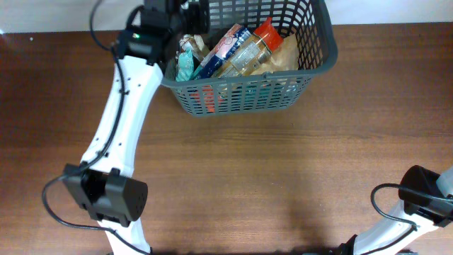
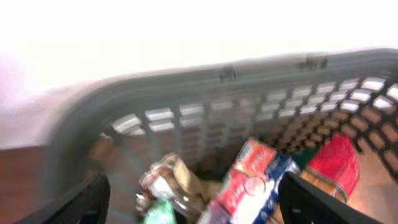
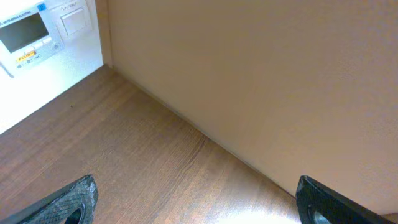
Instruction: Pack container
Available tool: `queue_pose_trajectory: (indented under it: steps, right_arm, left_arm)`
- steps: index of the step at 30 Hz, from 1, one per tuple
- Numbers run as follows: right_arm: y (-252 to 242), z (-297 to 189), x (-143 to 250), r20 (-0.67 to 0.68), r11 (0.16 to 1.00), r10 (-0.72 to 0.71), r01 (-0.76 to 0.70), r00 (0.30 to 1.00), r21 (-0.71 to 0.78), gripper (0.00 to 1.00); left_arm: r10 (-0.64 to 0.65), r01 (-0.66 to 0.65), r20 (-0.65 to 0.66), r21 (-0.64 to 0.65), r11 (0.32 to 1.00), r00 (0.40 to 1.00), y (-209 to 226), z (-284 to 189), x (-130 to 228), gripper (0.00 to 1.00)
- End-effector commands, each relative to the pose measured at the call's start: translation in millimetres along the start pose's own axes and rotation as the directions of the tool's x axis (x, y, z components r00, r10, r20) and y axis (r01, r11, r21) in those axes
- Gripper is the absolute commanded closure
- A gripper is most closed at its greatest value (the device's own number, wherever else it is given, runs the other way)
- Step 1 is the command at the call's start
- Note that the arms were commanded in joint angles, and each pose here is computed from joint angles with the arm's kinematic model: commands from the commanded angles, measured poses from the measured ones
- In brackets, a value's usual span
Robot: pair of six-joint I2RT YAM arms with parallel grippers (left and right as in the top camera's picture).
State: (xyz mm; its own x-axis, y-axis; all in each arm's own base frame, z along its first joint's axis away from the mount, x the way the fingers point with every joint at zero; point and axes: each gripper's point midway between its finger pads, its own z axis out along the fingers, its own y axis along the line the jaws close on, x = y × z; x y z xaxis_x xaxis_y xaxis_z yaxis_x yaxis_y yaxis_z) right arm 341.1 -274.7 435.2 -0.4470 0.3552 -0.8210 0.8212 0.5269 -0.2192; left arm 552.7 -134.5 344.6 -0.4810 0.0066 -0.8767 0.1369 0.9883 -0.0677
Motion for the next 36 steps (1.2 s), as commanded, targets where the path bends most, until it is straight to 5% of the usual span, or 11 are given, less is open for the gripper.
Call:
queue_pose_trajectory:
  steps: [1,7,16,36]
  right_arm:
    - [-3,-1,0,0.002,1.0,0.015,-0.015,1.0,0.009,0.01]
    - [-3,-1,0,0.002,1.0,0.015,-0.015,1.0,0.01,0.01]
    - [-3,-1,0,0.002,1.0,0.015,-0.015,1.0,0.009,0.01]
    - [-3,-1,0,0.002,1.0,0.014,-0.014,1.0,0.01,0.01]
  left_arm:
    - [0.009,0.013,0.147,-0.147,0.989,0.989,31,-69,-58,0.19]
    - [-0.001,0.101,0.241,-0.404,0.909,0.971,93,-178,-88,0.2]
    - [-0.045,0.225,0.365,-0.469,0.854,0.93,136,-336,-80,0.2]
    - [-0.074,0.133,0.138,-0.491,0.861,0.988,127,-474,65,0.17]
